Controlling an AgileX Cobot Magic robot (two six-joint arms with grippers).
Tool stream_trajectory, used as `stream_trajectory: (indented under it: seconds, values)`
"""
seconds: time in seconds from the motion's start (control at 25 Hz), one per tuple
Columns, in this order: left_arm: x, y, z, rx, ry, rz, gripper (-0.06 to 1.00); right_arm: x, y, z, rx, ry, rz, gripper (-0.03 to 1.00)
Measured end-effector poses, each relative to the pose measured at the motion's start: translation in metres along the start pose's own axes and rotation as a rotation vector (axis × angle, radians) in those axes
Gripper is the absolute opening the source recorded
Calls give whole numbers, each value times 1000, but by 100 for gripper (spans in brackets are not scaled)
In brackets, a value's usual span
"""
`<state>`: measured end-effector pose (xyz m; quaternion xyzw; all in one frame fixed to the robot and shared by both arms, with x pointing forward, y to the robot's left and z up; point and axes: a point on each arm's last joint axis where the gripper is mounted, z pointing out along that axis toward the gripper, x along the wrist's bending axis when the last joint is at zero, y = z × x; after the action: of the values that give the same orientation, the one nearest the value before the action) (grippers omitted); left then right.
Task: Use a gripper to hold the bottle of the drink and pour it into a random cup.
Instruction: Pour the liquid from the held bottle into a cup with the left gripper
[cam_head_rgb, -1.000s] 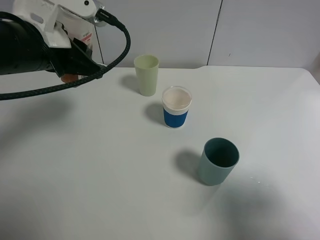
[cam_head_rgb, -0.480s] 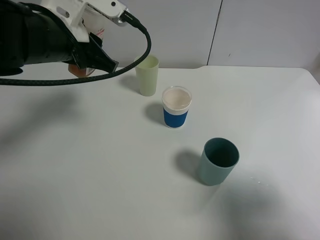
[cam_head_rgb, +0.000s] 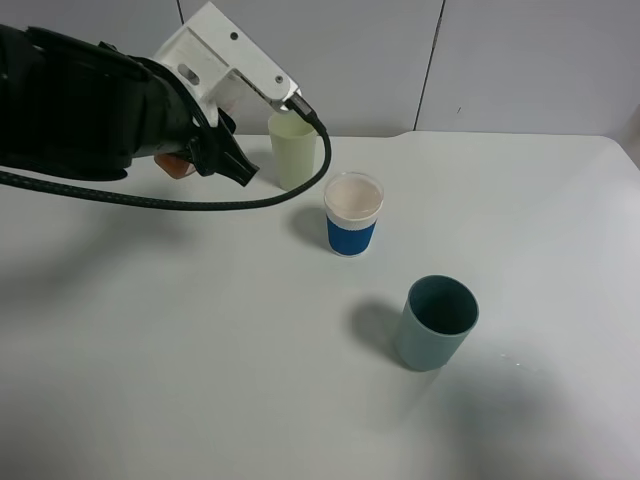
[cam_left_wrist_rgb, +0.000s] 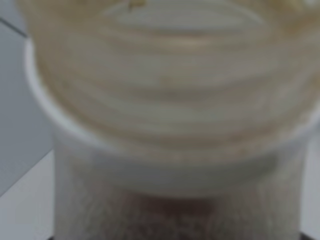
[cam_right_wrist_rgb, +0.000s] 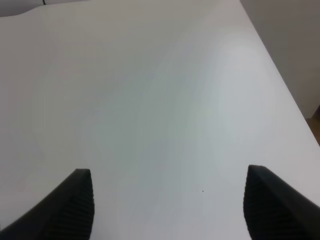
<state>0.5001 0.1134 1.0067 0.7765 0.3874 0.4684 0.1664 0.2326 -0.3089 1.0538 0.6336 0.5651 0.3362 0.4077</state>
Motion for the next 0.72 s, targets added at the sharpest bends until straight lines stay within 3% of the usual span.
stream_trajectory:
  seconds: [0.44,0.72]
  values:
    - [-41,15,8,-7,-23,98,36,0,0,0,0,0,0,63]
    - [-51,8,18,50,43,146,36,0,0,0,0,0,0,63]
